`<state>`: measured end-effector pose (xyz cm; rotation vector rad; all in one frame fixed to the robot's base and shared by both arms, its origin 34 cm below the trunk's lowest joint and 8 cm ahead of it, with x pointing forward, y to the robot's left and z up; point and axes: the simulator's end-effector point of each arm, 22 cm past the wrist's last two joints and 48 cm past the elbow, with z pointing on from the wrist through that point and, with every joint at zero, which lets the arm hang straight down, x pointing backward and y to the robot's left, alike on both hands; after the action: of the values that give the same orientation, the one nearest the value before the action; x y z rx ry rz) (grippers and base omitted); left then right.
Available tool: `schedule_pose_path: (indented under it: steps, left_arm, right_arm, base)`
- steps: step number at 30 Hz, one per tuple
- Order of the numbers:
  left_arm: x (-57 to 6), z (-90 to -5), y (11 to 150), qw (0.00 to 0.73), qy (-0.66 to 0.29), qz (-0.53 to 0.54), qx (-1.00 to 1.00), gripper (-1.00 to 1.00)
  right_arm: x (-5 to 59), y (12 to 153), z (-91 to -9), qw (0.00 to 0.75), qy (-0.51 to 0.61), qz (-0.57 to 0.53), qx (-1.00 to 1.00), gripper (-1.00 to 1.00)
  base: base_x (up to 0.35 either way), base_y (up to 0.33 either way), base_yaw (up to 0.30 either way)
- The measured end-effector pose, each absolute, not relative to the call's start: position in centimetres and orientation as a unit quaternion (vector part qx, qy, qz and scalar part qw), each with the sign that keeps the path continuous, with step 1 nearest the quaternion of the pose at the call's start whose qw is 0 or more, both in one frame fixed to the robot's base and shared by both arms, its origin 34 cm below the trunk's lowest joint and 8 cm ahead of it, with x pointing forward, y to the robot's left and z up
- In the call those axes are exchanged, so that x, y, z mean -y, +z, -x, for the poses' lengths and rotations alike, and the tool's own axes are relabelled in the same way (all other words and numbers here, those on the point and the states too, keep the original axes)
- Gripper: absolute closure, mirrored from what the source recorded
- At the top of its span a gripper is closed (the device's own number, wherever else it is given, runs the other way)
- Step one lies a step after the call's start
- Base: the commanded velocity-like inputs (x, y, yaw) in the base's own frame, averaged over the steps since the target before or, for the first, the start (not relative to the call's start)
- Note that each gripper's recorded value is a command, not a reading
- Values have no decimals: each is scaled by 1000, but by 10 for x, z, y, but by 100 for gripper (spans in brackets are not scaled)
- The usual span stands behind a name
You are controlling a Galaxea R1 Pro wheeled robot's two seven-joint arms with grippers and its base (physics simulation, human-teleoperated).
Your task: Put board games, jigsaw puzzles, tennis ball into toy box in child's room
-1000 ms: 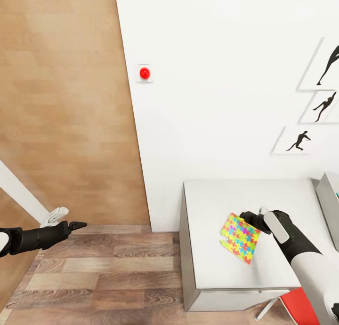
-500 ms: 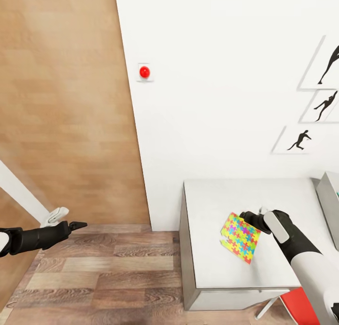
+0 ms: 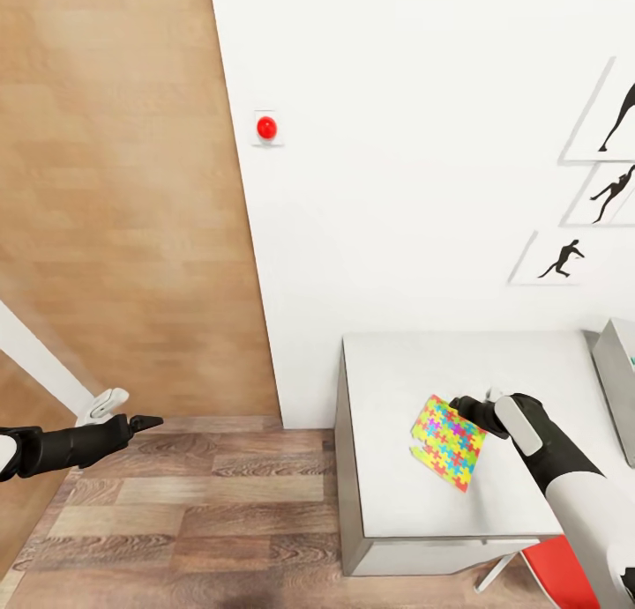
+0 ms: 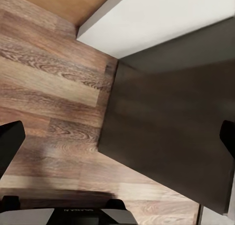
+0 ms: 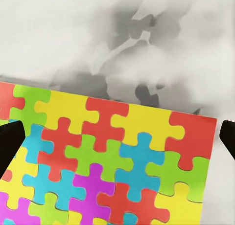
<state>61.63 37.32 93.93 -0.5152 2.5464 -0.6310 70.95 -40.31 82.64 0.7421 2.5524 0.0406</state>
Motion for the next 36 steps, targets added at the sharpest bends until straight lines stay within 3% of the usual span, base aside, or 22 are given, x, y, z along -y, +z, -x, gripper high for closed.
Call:
schedule_pose_path:
  steps: [25, 36]
  left_arm:
    - [-373, -616, 935, 227, -229, 188, -928, -100]
    - [-373, -616, 935, 227, -229, 188, -928, -100]
  right_arm:
    - [402, 821, -709, 235, 15, -271, -933, -100]
    - [401, 821, -709, 236, 15, -271, -933, -100]
  base:
    - [0, 1, 0]
    - [0, 146, 0]
